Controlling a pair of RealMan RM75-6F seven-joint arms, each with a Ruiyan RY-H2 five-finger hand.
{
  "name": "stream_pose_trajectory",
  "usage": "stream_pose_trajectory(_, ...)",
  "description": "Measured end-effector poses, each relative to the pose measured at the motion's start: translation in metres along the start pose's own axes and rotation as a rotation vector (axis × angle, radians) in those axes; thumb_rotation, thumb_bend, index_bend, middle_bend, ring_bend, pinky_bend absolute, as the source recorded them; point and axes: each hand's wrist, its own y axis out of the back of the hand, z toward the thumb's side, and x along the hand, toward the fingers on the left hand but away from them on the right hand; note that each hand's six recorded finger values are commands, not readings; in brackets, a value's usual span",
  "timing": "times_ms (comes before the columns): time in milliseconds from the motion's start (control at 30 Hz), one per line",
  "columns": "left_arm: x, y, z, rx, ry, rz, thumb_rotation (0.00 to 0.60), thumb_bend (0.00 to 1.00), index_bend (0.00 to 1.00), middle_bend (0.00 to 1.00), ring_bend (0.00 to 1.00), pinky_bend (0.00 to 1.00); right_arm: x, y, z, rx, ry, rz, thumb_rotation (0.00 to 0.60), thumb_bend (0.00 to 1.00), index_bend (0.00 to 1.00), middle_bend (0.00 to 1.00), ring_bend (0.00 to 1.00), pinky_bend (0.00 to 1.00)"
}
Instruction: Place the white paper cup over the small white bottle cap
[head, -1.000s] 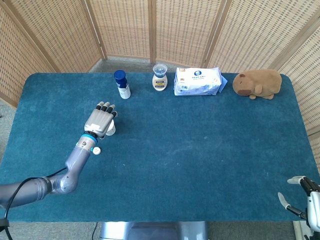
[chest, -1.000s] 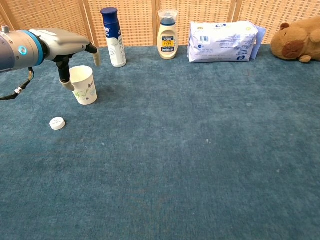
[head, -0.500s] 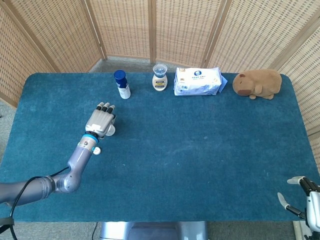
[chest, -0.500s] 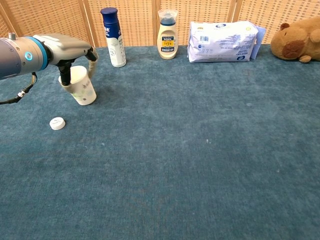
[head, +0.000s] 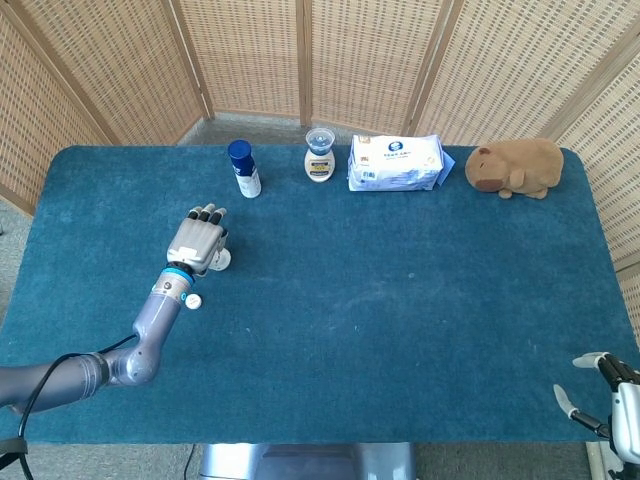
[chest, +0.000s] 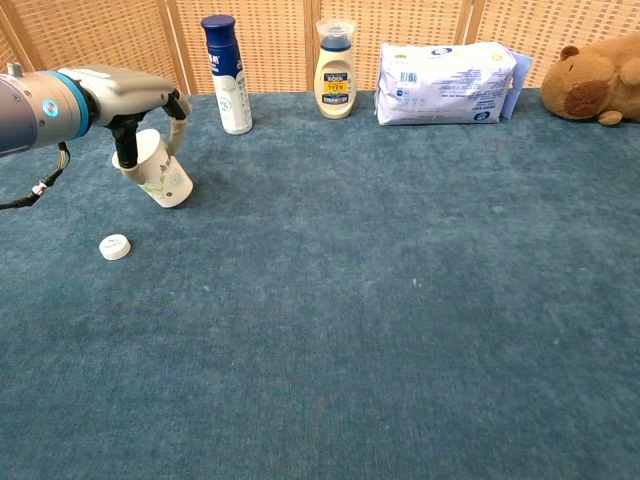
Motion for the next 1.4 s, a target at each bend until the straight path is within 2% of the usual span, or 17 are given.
stream_pose_trajectory(233, -0.005, 0.015, -0.002, -0.190, -0.003, 0.006, 0.600, 0.16, 0.53, 0.12, 0.01, 0.15, -0.002, -0.004, 0.003, -0.010, 0.012, 0.006, 0.421, 0.32, 0.41, 0.37, 0.38, 0.38)
stream_pose_trajectory(433, -0.011, 0.023, -0.001, -0.411, -0.012, -0.025, 0.600, 0.16, 0.53, 0.12, 0.01, 0.17, -0.002, -0.005, 0.003, -0.017, 0.016, 0.005, 0.419, 0.32, 0.41, 0.37, 0.38, 0.38)
stream_pose_trajectory(667, -0.015, 0.010, 0.012, -0.689, -0.033, -0.153, 0.600, 0.16, 0.53, 0.12, 0.01, 0.17, -0.002, -0.003, 0.002, -0.025, 0.017, -0.004, 0.423, 0.32, 0.41, 0.37, 0.38, 0.38)
stream_pose_trajectory(867, -0.014, -0.003, 0.016, -0.809, -0.023, -0.212, 0.600, 0.15, 0.53, 0.12, 0.01, 0.17, -0.001, -0.001, 0.002, -0.025, 0.014, -0.009, 0.420, 0.32, 0.41, 0.37, 0.38, 0.38)
stream_pose_trajectory(1000, -0.013, -0.014, 0.015, -0.861, -0.015, -0.242, 0.600, 0.13, 0.52, 0.12, 0.01, 0.17, 0.000, -0.002, 0.003, -0.024, 0.014, -0.007, 0.421, 0.32, 0.41, 0.37, 0.38, 0.38)
stream_pose_trajectory(1133, -0.013, -0.019, 0.011, -0.848, -0.021, -0.251, 0.600, 0.12, 0.43, 0.12, 0.00, 0.14, 0.000, 0.000, 0.004, -0.025, 0.017, -0.014, 0.421, 0.32, 0.41, 0.37, 0.38, 0.38)
stream_pose_trajectory(1267, -0.016, -0.025, 0.005, -0.782, -0.025, -0.270, 0.600, 0.12, 0.27, 0.09, 0.00, 0.08, 0.001, -0.001, 0.005, -0.026, 0.017, -0.014, 0.419, 0.32, 0.41, 0.37, 0.38, 0.38)
stream_pose_trajectory(1400, -0.019, -0.026, -0.002, -0.669, -0.035, -0.282, 0.600, 0.12, 0.19, 0.06, 0.00, 0.05, 0.001, 0.000, 0.006, -0.034, 0.018, -0.018, 0.420, 0.32, 0.41, 0.37, 0.38, 0.38)
